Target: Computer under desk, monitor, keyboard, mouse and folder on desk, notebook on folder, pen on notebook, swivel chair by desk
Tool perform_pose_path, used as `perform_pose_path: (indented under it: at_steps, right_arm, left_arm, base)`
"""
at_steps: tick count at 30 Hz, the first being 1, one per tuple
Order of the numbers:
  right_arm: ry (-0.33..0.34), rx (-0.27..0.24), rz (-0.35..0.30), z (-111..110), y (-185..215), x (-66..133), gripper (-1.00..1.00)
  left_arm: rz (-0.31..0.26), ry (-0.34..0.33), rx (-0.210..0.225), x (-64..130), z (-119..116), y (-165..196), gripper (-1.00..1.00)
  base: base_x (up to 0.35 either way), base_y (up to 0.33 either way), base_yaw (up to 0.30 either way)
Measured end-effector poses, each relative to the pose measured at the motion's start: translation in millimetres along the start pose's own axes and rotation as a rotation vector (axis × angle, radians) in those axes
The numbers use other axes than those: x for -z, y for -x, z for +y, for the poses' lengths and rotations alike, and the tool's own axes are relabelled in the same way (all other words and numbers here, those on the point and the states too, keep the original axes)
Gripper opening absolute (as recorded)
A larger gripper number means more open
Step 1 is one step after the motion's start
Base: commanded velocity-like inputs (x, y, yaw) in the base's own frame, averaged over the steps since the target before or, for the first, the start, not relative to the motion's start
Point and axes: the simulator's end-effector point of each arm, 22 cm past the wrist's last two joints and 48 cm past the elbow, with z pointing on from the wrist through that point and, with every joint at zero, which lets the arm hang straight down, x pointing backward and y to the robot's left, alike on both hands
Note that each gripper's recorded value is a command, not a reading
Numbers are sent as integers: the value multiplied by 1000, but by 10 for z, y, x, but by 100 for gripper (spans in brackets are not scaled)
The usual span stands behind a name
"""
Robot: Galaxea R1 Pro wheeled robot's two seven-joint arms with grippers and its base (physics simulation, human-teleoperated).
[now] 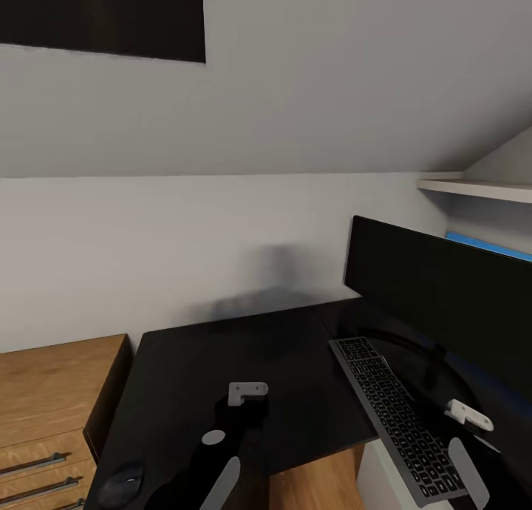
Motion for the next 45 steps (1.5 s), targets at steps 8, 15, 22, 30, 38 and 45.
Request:
perform_pose_path:
  at_steps: [8, 15, 22, 30, 38, 45]
  right_arm:
    - [11, -5, 4, -1, -106, -73, 100]
    - [26, -48, 9, 3, -201, -136, 100]
    - [27, -48, 5, -9, -237, -171, 100]
    - [37, -50, -12, 14, -219, -200, 100]
    - [37, -50, -12, 19, -219, -199, 100]
    - [37, -50, -13, 19, -219, -199, 100]
  left_arm:
    - [0, 0, -1, -63, 15, -108, 100]
    - [1, -3, -3, -117, 20, -210, 100]
    - [3, -5, -6, -147, 9, -281, 100]
    - [3, -4, -7, -187, 23, -357, 100]
    - [5, -2, -7, -191, 41, -367, 100]
    - [9, -1, -9, -197, 57, -386, 100]
  base:
    - [0, 0, 0]
    - [0, 0, 0]
    - [0, 0, 0]
    - [0, 0, 0]
    - [0, 0, 0]
    - [0, 0, 0]
